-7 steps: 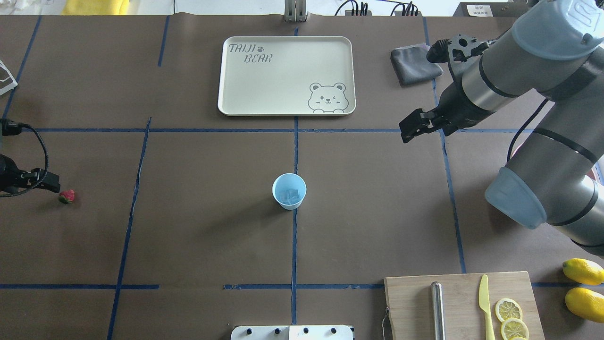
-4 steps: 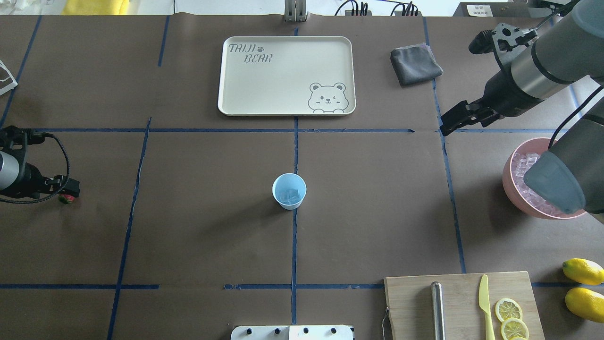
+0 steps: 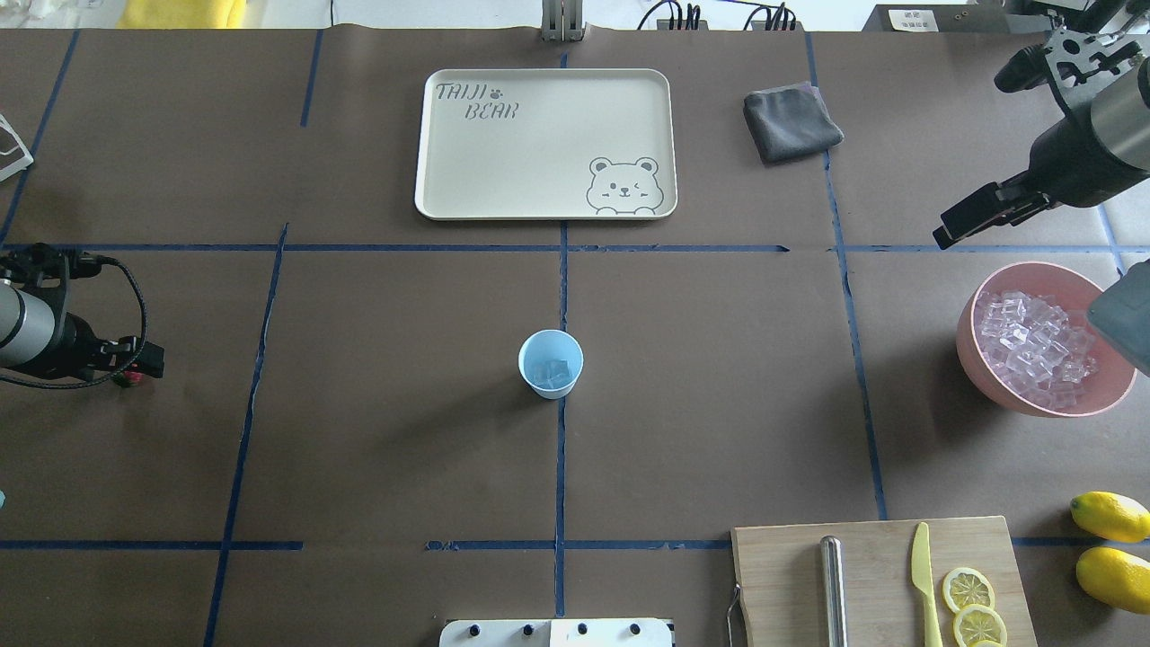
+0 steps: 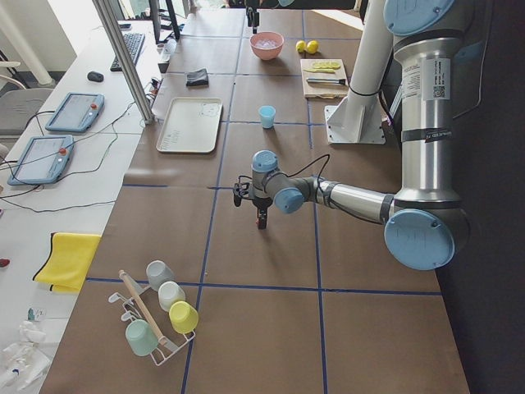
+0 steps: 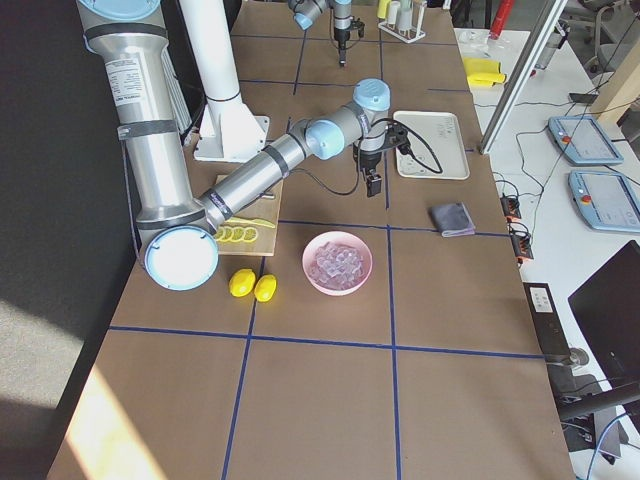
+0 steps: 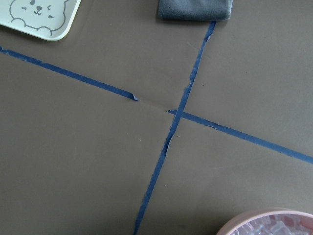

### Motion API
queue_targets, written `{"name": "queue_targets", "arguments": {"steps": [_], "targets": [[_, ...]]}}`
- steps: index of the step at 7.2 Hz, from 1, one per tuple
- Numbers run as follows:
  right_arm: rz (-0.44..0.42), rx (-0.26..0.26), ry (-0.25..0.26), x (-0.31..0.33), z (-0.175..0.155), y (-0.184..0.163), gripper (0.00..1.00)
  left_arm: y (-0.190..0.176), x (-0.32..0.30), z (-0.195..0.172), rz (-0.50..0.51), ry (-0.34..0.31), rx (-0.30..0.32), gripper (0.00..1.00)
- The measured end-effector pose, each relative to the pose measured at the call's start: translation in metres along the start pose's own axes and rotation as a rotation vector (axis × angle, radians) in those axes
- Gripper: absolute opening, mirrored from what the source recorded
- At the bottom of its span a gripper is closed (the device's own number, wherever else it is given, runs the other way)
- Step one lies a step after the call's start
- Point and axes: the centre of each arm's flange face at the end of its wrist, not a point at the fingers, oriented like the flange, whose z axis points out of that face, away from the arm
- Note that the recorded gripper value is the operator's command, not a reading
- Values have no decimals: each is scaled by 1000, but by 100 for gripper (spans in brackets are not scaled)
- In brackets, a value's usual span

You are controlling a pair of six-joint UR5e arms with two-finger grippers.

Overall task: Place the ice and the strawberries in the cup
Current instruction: 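Grasp the red strawberry with the left gripper and lift it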

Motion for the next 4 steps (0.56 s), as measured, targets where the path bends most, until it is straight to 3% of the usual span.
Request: {"name": "queue_targets", "arguments": {"steps": [1,4], "targets": [[-15,-3,11,15,-1,6,100,-1,0,2,0,-2,-2,82],[-54,-7,42,57,-8,22,100,-1,-1,4,3,-3,-4,50]]}}
